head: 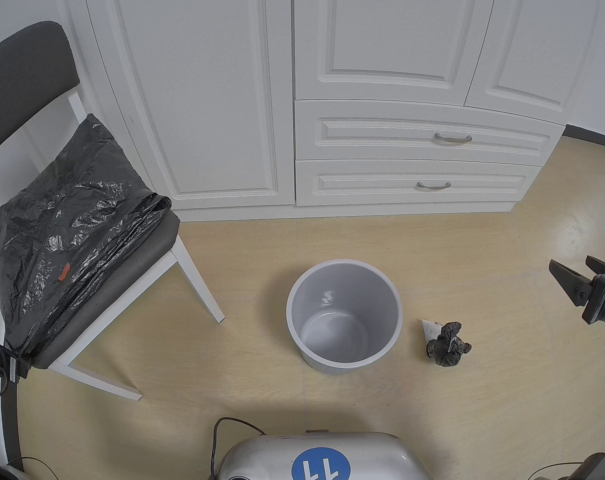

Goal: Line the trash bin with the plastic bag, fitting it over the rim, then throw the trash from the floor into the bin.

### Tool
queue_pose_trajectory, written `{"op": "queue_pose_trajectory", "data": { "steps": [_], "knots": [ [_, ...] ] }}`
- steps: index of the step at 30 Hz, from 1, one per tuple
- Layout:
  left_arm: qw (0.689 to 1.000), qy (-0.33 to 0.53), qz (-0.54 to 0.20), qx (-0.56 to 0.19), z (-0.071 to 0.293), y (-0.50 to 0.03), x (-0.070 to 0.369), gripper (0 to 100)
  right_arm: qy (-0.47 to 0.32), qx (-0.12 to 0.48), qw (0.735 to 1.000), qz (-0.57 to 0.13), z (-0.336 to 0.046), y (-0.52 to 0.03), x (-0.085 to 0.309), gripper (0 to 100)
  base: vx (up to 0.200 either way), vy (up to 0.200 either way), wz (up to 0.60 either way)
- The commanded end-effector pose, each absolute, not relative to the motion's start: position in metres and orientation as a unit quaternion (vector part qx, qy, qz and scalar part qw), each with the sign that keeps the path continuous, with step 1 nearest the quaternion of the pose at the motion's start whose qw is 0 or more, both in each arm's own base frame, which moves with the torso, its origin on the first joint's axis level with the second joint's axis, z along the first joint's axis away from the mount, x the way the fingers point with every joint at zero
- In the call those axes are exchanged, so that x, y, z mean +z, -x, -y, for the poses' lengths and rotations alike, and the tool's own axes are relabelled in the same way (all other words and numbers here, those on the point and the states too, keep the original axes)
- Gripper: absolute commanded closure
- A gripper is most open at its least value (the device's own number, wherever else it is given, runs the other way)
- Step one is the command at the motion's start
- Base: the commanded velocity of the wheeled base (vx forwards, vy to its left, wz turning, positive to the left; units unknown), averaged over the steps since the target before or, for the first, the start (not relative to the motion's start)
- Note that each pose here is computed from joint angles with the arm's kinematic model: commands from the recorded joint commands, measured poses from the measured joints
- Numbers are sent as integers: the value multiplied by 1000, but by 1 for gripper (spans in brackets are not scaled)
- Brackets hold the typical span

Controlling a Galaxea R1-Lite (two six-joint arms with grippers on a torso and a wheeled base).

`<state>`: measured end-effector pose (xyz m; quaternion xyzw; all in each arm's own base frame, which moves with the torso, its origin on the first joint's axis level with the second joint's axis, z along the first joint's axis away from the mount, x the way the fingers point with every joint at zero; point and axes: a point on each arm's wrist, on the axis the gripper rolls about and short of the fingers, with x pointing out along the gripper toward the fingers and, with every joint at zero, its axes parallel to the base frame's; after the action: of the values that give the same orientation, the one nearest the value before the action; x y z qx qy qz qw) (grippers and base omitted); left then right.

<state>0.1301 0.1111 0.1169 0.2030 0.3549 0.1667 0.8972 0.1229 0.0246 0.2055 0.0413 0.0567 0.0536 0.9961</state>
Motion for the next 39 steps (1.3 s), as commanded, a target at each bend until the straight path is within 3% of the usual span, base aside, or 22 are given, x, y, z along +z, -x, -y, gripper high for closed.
{"op": "queue_pose_trajectory", "data": {
  "steps": [1, 9, 22, 39],
  "knots": [
    [893, -185, -372, 175, -127, -138, 102, 0, -45, 56, 997, -38, -25, -122, 208, 0, 0, 0, 0],
    [915, -138, -328, 189, -131, -131, 106, 0, -47, 70, 996, -28, -28, -120, 210, 0, 0, 0, 0],
    [956, -60, -220, 186, -94, -97, 124, 0, -45, 75, 996, -23, -28, -117, 210, 0, 0, 0, 0],
    [942, -18, -288, 172, -116, -116, 100, 0, -48, 91, 994, -24, -31, -115, 209, 0, 0, 0, 0]
  ]
}}
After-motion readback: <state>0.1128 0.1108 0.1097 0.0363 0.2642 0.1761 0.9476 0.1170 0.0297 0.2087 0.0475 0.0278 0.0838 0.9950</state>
